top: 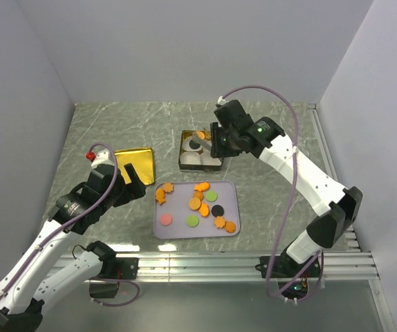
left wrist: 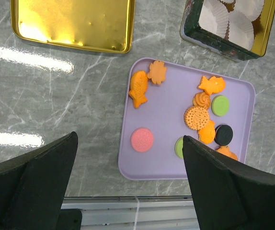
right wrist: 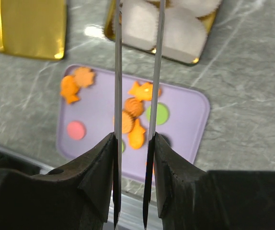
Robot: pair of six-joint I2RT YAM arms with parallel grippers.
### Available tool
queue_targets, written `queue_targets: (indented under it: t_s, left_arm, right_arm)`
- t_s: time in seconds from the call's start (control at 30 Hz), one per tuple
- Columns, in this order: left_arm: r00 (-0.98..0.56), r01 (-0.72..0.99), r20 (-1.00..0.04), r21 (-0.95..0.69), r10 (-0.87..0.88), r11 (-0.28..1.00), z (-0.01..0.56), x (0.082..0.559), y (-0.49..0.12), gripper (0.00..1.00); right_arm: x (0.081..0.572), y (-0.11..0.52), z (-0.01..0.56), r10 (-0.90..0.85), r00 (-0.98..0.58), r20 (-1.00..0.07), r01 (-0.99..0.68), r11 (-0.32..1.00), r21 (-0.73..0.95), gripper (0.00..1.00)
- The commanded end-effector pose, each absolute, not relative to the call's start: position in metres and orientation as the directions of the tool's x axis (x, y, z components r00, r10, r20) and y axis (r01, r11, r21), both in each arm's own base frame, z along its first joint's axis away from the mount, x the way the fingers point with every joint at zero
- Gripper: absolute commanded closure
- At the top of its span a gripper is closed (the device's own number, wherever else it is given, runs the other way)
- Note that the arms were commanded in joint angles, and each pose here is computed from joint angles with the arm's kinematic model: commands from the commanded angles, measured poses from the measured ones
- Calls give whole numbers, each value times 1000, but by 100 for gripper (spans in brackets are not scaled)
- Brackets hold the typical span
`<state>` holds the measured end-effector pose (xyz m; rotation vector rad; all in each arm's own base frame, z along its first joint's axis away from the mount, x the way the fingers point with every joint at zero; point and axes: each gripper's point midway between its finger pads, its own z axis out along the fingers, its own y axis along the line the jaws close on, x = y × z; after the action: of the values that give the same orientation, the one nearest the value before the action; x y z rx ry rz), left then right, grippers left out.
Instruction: Pack the cookies
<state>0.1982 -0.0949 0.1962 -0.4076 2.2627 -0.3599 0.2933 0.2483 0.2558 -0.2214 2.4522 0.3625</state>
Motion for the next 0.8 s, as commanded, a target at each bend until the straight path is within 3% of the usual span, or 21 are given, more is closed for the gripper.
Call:
queue_targets:
  t_s: [0.0, 0.77]
  left_arm:
    - [-618, -156, -675, -397, -403, 904, 205, 204, -99, 3]
    - [-657, -157, -655, -364, -372, 918, 194, 208, -104, 4]
  right_arm:
    - [319, 240, 250, -30, -781, -624, -220, 948, 229, 76]
    - [391, 208, 191, -75, -837, -543, -156, 982, 104, 77]
